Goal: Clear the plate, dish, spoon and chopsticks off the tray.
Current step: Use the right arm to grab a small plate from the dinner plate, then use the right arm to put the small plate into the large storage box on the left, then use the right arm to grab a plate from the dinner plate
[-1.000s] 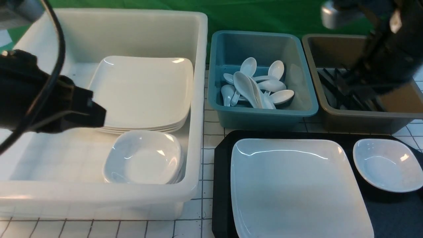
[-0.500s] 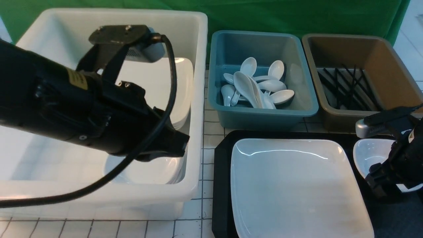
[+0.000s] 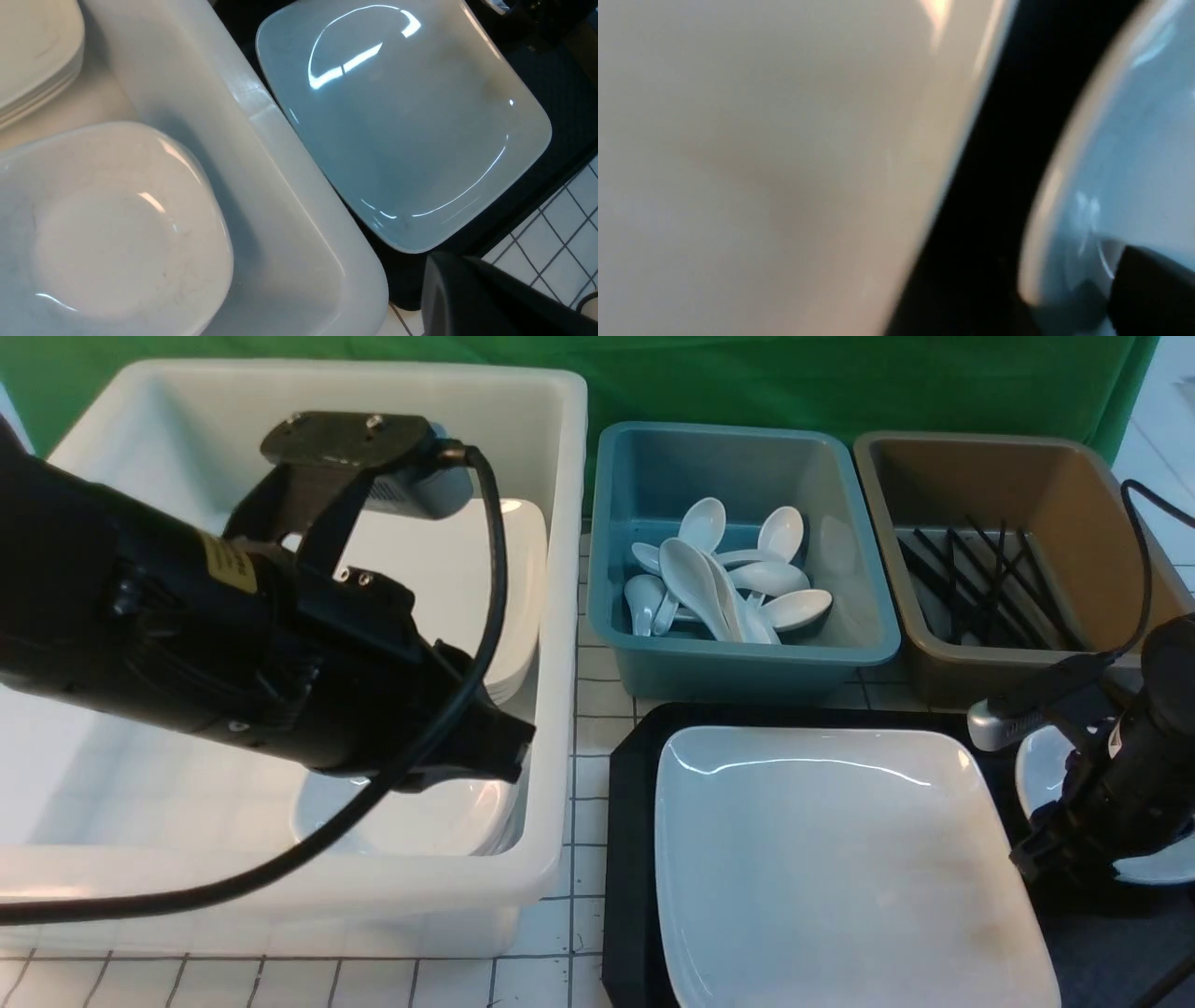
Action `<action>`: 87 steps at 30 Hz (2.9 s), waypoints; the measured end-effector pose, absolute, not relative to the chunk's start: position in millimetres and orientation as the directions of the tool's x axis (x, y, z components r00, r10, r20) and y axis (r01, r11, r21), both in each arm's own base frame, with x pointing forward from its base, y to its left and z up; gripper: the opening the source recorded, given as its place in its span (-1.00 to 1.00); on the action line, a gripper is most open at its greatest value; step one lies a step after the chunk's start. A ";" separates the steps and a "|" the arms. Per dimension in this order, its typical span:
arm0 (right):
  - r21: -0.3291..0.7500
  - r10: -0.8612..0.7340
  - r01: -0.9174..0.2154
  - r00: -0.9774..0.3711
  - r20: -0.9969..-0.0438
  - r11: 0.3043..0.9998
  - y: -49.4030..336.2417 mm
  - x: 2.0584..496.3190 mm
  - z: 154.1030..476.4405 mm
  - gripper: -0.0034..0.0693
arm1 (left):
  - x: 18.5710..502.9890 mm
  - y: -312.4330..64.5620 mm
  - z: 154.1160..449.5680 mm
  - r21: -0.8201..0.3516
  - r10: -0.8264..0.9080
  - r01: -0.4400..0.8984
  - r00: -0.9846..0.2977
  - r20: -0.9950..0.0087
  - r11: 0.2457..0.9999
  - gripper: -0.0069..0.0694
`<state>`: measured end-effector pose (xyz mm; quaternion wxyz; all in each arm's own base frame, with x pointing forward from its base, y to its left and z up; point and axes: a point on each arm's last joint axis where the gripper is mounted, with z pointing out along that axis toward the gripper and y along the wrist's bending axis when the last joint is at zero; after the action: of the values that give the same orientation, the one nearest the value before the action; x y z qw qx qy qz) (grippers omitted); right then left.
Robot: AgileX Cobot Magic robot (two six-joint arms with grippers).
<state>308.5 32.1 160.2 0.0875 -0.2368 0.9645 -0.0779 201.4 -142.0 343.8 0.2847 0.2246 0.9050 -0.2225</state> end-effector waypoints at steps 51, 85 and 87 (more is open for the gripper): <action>0.044 -0.697 -0.920 -0.327 -0.638 0.390 377.3 255.0 281.5 -0.51 | 193.4 -8.0 383.6 -0.201 -0.106 0.043 -0.733 -0.672 0.979 -0.82; 0.096 -0.103 -0.142 -0.938 -0.332 0.985 16.2 300.1 305.3 -0.70 | 201.9 -166.7 349.6 -0.326 0.299 0.618 -0.692 -0.657 0.716 -0.81; 0.171 -0.035 -0.093 -0.948 -0.317 0.981 2.0 300.1 283.7 -0.45 | 204.7 -182.1 339.4 -0.326 0.325 0.635 -0.690 -0.647 0.700 -0.81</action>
<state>300.1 2.0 283.7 0.1584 -0.0326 0.9825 0.0924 204.7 -182.1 339.4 0.2830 0.2735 0.8774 -0.2743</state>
